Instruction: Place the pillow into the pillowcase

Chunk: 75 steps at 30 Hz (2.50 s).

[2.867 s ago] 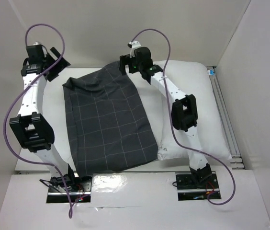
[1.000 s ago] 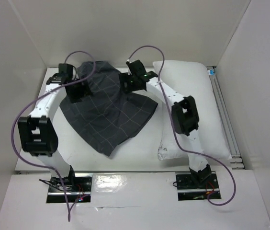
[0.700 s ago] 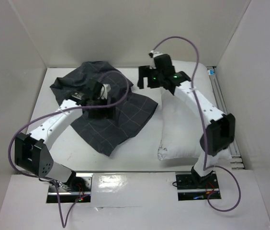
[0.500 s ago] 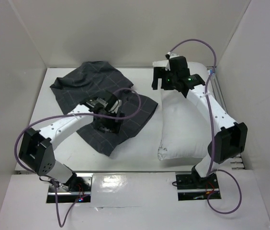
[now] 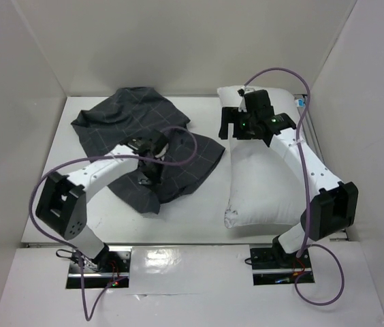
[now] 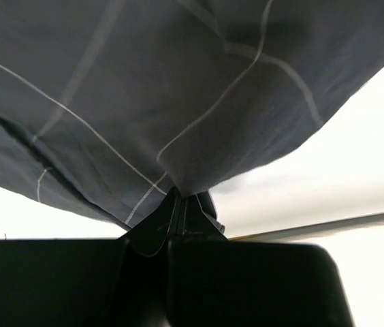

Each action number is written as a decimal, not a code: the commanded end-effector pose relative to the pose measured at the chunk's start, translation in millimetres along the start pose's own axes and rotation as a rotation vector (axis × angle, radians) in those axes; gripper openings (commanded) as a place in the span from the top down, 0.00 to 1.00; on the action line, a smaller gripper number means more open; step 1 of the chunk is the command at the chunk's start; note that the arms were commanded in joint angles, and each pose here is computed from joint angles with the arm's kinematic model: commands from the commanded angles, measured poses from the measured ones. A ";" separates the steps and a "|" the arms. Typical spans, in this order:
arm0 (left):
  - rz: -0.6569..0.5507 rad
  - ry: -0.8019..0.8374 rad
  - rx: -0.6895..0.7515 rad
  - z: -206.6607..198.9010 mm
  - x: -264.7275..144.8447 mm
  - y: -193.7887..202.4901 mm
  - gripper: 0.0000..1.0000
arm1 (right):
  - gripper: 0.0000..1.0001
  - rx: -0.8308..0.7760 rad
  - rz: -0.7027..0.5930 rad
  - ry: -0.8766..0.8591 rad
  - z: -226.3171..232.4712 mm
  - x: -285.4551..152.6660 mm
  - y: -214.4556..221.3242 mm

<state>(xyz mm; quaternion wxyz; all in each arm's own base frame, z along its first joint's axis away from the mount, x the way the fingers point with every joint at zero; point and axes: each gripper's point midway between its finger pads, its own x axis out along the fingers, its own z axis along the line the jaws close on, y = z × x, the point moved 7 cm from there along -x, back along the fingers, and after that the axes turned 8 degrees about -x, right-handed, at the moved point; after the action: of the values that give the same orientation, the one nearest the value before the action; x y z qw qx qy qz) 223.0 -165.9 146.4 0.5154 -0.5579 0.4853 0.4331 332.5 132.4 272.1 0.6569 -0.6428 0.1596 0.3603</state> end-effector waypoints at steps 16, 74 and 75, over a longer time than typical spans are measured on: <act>-0.332 0.380 -0.186 38.6 -139.5 -62.9 1.00 | 0.06 -0.015 0.208 -0.183 59.2 53.7 87.7; -0.344 0.452 -0.211 47.5 -144.3 -70.8 1.00 | 0.08 0.762 0.195 -0.463 147.0 89.4 114.5; -0.344 0.452 -0.211 47.5 -144.3 -70.8 1.00 | 0.08 0.761 0.206 -0.468 148.4 91.8 114.8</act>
<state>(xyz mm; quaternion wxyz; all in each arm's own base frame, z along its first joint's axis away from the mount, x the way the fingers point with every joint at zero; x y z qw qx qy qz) 268.6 -105.8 277.6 0.3943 -0.7501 0.4468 0.2870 271.1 277.1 144.1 0.8236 -0.2608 0.2077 0.4589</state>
